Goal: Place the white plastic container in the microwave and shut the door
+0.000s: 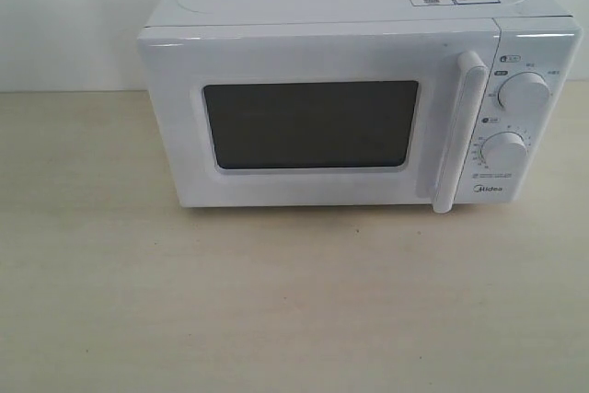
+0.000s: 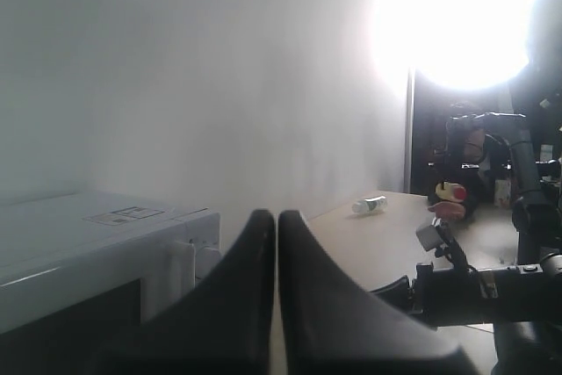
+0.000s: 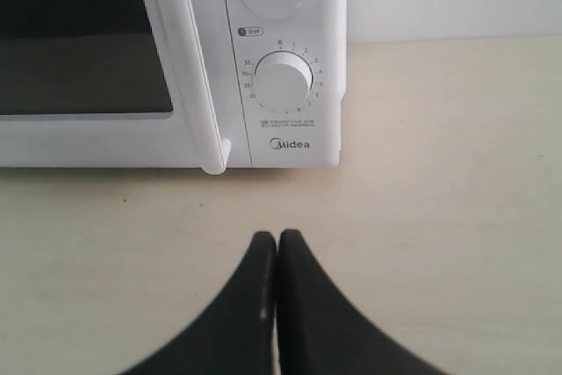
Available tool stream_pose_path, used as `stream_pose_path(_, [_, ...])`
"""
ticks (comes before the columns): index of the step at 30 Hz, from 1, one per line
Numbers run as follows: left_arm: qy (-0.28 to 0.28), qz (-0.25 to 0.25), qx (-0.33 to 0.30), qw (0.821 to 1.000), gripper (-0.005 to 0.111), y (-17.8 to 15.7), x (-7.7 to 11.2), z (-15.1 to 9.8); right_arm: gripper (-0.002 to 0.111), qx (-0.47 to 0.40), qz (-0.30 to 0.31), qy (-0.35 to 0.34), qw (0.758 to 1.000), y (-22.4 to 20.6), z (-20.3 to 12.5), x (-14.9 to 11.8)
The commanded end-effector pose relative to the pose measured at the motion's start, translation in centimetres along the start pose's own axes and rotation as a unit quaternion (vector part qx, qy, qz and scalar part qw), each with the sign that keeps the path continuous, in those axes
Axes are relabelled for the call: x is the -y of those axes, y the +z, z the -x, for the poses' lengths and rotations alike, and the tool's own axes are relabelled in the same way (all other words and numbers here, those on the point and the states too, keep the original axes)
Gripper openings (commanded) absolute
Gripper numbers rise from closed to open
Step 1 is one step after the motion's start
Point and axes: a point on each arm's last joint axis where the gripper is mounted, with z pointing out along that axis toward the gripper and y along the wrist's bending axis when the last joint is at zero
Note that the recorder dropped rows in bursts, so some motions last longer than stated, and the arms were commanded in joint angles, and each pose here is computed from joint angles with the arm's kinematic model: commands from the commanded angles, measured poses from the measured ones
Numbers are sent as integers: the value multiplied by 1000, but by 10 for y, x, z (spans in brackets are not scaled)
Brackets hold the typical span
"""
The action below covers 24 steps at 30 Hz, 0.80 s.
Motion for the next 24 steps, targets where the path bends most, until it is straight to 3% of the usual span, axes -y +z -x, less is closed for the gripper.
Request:
stream_pose_path(1, [-4, -2, 0, 1000, 4, -1, 0, -1, 0, 3, -8, 22, 1000, 0, 0, 1])
stream_pose_path(24, [-4, -2, 0, 1000, 4, -1, 0, -1, 0, 3, -8, 22, 1000, 0, 0, 1])
